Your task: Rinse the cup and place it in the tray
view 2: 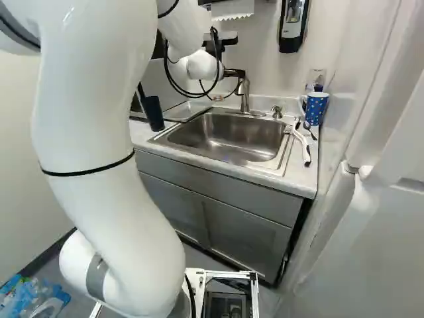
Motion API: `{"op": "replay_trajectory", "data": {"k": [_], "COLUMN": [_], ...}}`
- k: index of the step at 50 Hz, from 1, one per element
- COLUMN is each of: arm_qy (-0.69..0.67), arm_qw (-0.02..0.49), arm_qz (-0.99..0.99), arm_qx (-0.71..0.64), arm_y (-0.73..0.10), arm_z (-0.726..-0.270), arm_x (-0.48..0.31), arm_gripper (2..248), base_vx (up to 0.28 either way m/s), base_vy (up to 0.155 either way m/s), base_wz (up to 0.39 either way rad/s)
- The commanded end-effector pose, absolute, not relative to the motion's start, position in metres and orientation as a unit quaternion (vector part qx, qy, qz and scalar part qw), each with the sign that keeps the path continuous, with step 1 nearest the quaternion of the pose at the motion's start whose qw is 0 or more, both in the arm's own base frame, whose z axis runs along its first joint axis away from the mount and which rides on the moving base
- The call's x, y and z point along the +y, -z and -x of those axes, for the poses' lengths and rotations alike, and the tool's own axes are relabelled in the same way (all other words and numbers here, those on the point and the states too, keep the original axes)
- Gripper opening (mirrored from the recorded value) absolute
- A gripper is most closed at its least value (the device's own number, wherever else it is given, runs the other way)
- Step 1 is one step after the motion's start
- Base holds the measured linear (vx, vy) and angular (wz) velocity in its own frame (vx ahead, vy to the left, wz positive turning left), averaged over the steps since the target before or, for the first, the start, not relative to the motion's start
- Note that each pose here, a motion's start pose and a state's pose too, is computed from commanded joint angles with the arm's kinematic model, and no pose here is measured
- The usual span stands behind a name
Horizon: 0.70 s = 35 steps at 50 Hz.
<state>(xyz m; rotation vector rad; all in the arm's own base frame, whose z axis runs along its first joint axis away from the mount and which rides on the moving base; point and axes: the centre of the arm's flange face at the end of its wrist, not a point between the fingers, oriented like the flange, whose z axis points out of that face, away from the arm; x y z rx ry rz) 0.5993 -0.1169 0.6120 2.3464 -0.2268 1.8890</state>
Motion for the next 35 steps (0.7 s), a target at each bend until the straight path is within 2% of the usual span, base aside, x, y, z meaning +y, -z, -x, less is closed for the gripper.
{"op": "replay_trajectory", "data": {"k": [35], "arm_qy": [-0.645], "arm_qw": [0.065], "arm_qz": [-0.758], "arm_qx": [-0.076], "arm_y": [-0.614], "arm_z": [-0.623], "arm_x": [-0.127], "arm_gripper": [247], "base_vx": [0.0], "base_vy": [0.0], "base_wz": [0.0]}}
